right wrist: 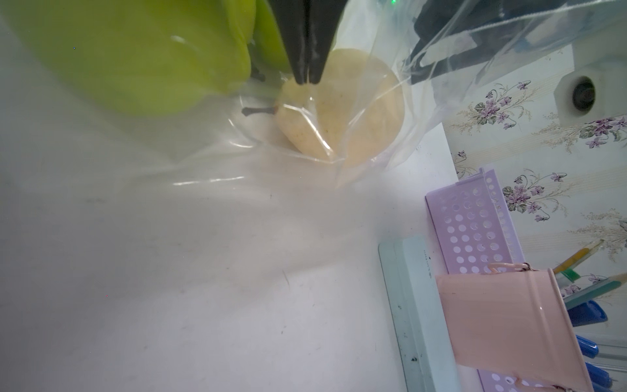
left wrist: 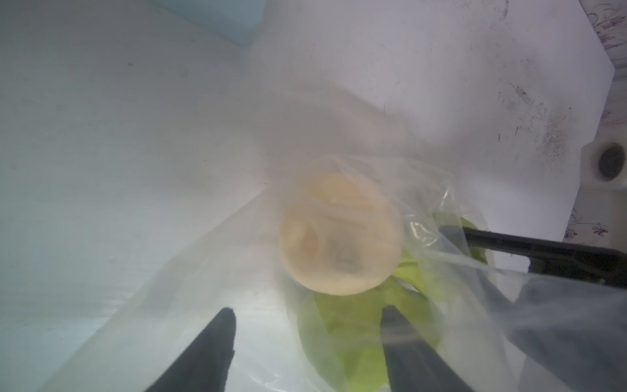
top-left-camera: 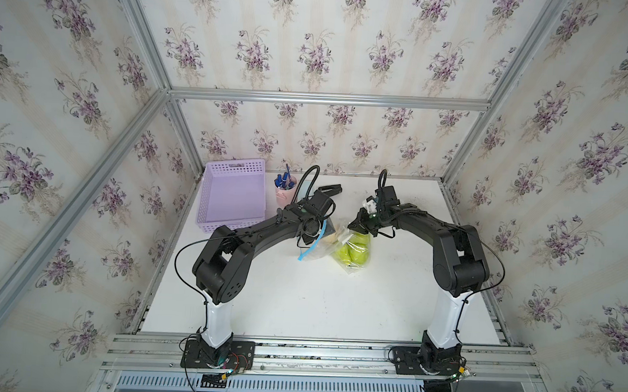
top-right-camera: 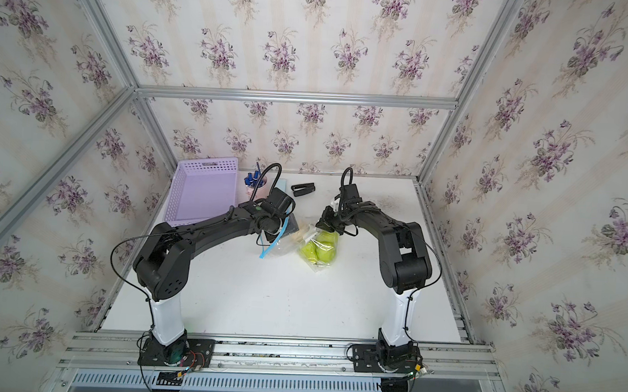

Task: Open the zip-top bag and take out the pear
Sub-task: Pick up the pear from the zipper food storage bag.

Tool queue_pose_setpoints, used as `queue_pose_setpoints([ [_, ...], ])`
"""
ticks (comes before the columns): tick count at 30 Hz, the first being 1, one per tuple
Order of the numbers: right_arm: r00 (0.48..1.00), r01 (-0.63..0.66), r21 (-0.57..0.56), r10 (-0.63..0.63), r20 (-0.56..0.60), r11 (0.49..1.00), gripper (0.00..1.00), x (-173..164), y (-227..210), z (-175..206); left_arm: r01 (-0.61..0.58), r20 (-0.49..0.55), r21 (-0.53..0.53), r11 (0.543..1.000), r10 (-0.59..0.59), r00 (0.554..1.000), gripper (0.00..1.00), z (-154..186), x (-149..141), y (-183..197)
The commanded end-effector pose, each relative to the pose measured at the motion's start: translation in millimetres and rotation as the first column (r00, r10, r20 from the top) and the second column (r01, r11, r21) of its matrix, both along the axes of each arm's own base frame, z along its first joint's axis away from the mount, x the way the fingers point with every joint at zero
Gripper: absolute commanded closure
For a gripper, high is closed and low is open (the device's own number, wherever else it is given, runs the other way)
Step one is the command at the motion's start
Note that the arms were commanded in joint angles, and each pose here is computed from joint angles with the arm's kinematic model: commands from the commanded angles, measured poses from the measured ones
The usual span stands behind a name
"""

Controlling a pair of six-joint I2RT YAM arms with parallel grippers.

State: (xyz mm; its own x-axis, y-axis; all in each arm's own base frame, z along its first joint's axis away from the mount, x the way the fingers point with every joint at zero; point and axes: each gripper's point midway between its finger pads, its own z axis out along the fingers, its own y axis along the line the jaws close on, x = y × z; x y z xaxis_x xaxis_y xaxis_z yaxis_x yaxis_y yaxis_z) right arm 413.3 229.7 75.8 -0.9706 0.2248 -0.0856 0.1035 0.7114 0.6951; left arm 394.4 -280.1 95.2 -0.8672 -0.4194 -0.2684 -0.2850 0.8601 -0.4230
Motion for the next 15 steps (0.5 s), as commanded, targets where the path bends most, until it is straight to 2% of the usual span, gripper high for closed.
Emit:
queue_pose_setpoints([
  [1, 1.000, -0.015, 0.003, 0.015, 0.004, 1.000, 1.00, 3.4, 3.7, -0.2, 0.029, 0.011, 0.008, 1.000, -0.029, 1.000, 0.30, -2.3, 9.6, -7.0],
  [10, 0.999, -0.036, 0.000, 0.036, -0.020, 0.999, 1.00, 1.0, 11.4, -16.4, 0.076, -0.090, 0.059, 0.995, -0.071, 0.993, 0.32, -30.6, 8.2, -12.1],
  [15, 0.997, -0.068, 0.004, 0.068, -0.033, 0.998, 1.00, -5.2, 20.4, -26.3, 0.081, -0.108, 0.079, 0.994, -0.072, 0.992, 0.17, -39.5, 9.8, -14.5],
])
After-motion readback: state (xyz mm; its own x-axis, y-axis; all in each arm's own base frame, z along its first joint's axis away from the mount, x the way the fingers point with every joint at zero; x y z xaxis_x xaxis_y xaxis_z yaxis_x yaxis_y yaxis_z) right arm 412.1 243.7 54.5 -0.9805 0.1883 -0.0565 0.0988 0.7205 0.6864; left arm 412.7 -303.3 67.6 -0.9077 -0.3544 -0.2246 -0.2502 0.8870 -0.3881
